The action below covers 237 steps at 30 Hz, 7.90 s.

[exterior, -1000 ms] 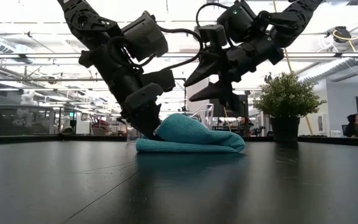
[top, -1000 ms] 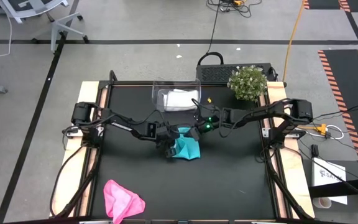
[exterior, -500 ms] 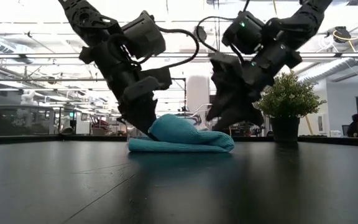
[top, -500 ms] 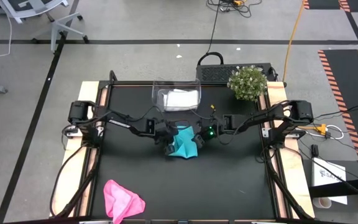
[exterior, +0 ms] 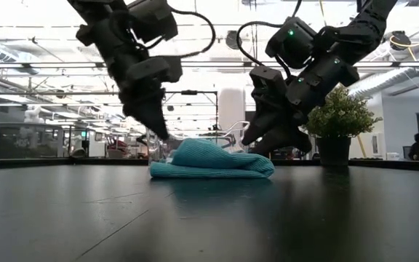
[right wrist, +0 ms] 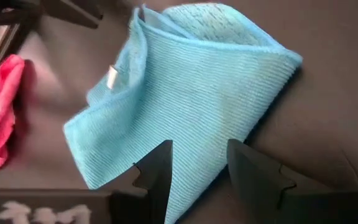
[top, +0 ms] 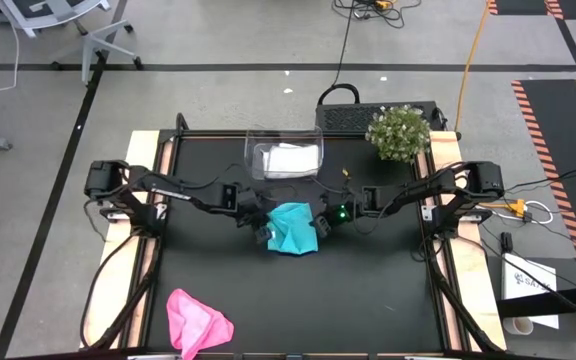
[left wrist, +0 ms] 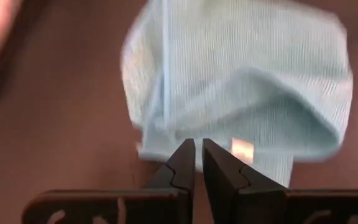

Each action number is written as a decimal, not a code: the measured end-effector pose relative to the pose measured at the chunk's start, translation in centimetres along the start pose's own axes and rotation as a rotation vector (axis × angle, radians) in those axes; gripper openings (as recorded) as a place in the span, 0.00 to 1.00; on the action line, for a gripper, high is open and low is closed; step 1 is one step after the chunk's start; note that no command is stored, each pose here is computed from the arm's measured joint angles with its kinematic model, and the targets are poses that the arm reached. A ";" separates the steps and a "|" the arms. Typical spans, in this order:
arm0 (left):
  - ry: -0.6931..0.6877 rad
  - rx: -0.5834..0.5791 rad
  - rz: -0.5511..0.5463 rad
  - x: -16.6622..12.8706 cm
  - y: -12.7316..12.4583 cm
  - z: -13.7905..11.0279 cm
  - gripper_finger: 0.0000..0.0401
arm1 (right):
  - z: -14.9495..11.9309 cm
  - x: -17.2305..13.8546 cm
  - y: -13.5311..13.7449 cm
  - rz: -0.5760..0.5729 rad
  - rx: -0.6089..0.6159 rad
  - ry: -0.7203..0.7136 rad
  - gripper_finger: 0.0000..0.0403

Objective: Fold microfiber towels
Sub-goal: Fold the blue microfiber towel

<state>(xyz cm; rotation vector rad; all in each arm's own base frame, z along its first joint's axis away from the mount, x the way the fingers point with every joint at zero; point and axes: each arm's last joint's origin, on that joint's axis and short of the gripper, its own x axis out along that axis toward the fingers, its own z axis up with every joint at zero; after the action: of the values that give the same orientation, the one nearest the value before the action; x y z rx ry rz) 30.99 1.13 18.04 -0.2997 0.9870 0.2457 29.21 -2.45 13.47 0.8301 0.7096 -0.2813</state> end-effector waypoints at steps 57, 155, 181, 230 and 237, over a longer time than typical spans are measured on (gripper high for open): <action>-0.158 0.990 -0.030 3.6 -3.4 0.1 0.34 | -0.1 0.0 0.0 0.015 0.060 0.021 0.36; 0.171 0.055 -0.035 0.6 -2.8 -1.6 0.34 | 0.6 0.0 0.2 -0.015 -0.082 -0.101 0.36; 0.392 -0.136 0.251 1.2 -1.8 -3.9 0.34 | 2.5 4.2 3.6 0.248 -0.260 -0.019 0.02; 0.031 0.996 0.025 2.4 -3.3 -0.1 0.34 | 2.7 0.5 4.5 0.078 -0.369 0.229 0.00; 0.030 1.020 0.041 2.5 -2.4 0.3 0.34 | 2.7 0.5 4.5 0.078 -0.368 0.229 0.00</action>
<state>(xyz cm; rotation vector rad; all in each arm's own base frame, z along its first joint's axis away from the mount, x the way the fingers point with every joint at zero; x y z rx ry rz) 33.41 -0.85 16.41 0.6484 1.0309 -0.2404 33.05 -1.51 17.04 0.5401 0.9085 0.0183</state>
